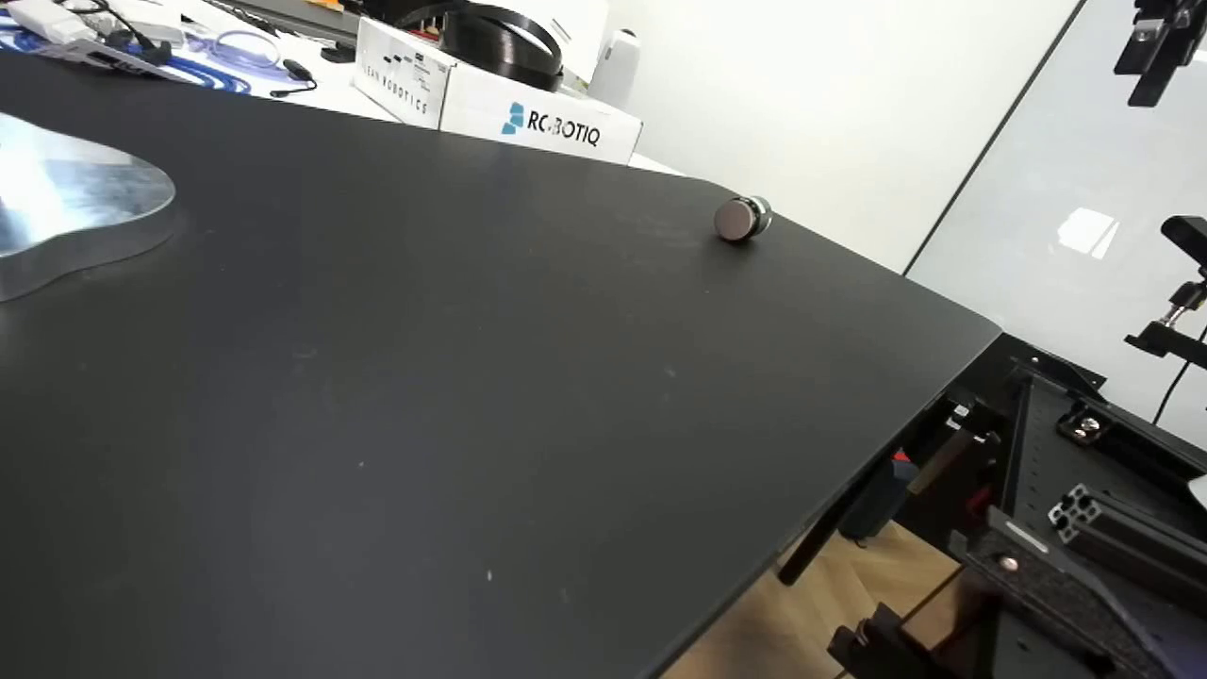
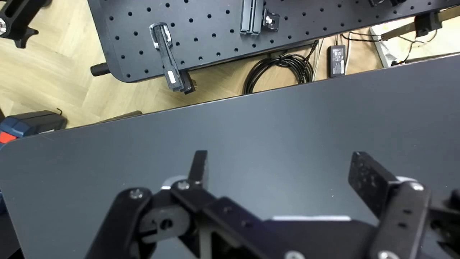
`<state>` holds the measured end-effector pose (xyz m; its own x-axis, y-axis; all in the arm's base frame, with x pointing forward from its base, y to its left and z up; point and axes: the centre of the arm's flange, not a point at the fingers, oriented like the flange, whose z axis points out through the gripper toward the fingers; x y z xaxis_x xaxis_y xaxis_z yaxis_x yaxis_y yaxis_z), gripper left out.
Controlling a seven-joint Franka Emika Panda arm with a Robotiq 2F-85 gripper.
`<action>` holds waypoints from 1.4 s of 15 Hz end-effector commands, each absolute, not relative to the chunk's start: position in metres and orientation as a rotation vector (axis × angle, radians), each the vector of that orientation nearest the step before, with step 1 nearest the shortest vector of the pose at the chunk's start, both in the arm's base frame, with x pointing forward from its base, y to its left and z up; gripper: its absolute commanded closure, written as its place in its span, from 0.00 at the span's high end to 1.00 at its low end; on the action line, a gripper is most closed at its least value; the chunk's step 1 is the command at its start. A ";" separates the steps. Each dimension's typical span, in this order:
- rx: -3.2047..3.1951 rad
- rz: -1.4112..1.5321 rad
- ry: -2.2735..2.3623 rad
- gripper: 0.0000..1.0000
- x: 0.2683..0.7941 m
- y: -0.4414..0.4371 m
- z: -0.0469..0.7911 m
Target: Pick up the vial, flip it the right way up then set it back down on the table
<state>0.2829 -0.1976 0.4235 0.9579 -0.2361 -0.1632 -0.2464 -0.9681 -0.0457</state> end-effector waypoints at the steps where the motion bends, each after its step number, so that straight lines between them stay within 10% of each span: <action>1: -3.043 0.241 0.375 1.00 0.283 -0.198 0.424; 21: -2.562 -0.226 1.649 1.00 0.559 -0.249 0.394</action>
<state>0.5096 -0.2316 0.3928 0.5356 -0.8396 0.0902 -0.8266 -0.5432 -0.1471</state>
